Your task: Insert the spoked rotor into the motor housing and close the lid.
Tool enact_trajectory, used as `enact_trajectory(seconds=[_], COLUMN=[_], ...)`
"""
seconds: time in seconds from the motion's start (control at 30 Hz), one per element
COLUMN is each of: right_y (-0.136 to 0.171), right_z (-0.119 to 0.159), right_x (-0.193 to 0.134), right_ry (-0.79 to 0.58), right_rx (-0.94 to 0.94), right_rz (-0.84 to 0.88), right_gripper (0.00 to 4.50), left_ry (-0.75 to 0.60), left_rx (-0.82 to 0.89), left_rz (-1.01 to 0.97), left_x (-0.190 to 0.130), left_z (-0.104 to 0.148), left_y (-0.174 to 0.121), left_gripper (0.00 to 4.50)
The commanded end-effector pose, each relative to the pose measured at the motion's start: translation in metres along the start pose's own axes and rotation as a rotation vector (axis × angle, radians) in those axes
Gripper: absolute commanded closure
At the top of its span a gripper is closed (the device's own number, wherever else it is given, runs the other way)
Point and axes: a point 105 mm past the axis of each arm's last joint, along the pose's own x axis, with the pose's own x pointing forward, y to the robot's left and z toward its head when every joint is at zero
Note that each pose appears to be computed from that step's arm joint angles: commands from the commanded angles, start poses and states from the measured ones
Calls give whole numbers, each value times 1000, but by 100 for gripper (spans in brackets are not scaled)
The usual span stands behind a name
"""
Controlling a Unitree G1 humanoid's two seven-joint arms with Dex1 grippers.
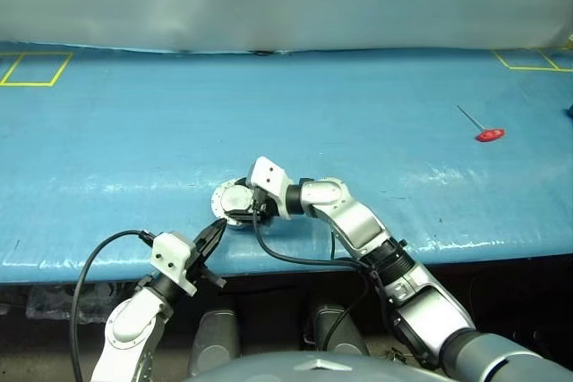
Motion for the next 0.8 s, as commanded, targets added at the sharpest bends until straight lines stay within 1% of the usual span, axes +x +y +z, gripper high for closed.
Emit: enact_trajectory(seconds=[0.03,0.4,0.8], right_y=[-2,-7,-14], right_z=[5,0,2], right_x=[0,2,2], right_ry=[-20,33,32], right_rx=[-33,-35,-56], right_rz=[26,47,34], right_gripper=[136,136,136], left_ry=[-18,-17,-17], left_rx=[-5,-15,-19], left_rz=[-6,-16,-28], left_x=[0,1,2], left_z=[3,2,1], left_y=[0,-3,-6], left_gripper=[450,450,450])
